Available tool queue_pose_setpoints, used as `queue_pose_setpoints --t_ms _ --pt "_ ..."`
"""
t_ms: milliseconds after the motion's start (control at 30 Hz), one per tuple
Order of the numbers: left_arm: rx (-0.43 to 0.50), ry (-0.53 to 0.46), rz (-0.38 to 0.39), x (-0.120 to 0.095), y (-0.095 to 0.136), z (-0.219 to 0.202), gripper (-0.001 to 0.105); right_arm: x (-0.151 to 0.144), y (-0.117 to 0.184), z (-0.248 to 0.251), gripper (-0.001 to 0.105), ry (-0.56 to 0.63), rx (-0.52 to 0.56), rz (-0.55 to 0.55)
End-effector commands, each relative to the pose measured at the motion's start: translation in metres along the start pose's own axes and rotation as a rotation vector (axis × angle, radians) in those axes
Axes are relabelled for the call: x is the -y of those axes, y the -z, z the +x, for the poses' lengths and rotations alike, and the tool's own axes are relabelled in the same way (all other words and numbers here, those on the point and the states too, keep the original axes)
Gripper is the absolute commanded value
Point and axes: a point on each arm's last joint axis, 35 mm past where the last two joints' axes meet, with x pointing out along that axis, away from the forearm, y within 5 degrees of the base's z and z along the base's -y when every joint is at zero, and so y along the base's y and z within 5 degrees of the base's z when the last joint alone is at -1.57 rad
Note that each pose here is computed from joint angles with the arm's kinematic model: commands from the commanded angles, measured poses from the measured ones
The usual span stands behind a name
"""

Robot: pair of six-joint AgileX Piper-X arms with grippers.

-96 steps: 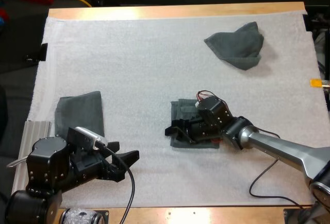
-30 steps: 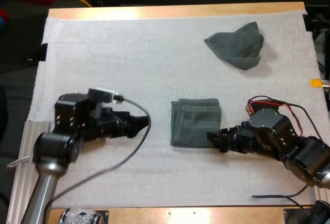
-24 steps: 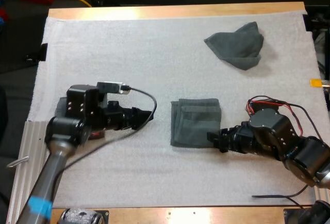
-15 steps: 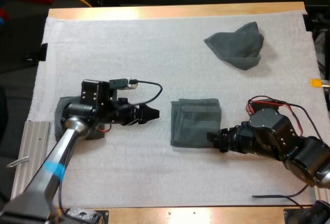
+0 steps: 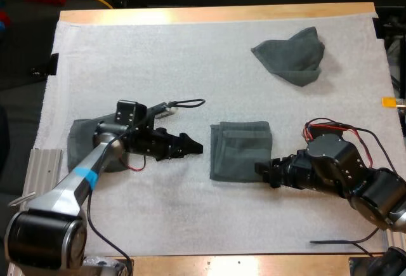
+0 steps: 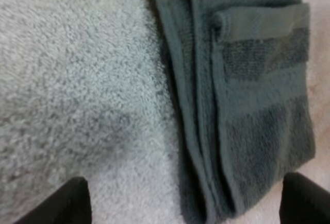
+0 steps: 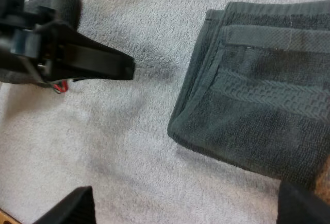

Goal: Pick towel from pile, fold and stack

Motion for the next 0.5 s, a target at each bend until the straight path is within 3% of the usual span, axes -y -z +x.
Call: queue_pose_setpoints --t_ms 0,267,467 --pt "0.006 0.006 0.008 0.004 -0.002 0.002 0.072 -0.001 -0.001 -0.003 0.069 0.002 0.007 -0.018" --pt "0.010 -0.059 -0.012 0.012 -0.001 0.029 0.072 -0.001 -0.001 -0.003 0.069 0.002 0.007 -0.018" --pt "0.009 -0.052 -0.024 0.023 0.002 0.040 0.072 -0.001 -0.001 -0.003 0.069 0.002 0.007 -0.018"
